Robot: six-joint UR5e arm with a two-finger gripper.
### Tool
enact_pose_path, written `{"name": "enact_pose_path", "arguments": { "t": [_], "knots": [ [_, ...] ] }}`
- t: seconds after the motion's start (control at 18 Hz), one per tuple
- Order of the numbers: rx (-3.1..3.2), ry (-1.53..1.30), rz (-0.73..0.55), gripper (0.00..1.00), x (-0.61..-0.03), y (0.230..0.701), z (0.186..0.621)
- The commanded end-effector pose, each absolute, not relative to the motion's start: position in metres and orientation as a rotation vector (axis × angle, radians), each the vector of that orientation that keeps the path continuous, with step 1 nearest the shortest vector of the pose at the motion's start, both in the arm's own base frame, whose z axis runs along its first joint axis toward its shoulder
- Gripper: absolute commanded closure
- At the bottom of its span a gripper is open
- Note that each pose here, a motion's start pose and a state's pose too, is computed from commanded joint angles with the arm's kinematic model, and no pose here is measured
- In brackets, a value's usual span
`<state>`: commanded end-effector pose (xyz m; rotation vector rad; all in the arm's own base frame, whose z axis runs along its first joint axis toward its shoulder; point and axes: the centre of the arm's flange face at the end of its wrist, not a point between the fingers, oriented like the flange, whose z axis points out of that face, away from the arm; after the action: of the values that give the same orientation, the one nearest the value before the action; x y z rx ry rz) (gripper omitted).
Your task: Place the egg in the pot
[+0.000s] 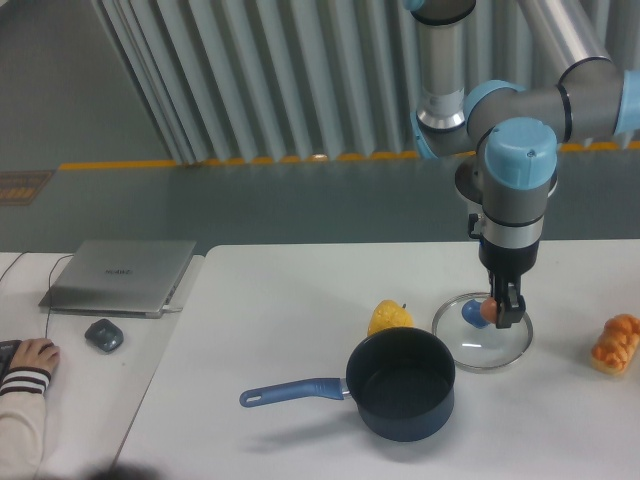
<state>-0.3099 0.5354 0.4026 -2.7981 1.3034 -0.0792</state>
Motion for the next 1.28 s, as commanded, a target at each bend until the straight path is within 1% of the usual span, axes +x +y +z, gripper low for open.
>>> {"name": "enact_pose_path", "arguments": {
  "t": [0.94, 1.17, 1.28],
  "knots": [
    [-2.796, 1.294, -0.094, 0.77, -0.304, 0.538, 0.400],
    [-2.797, 1.228, -0.099, 0.77, -0.302, 0.542, 0.404],
    [-2.805, 1.209, -0.096, 0.77, -0.291, 0.549, 0.404]
  ]
}}
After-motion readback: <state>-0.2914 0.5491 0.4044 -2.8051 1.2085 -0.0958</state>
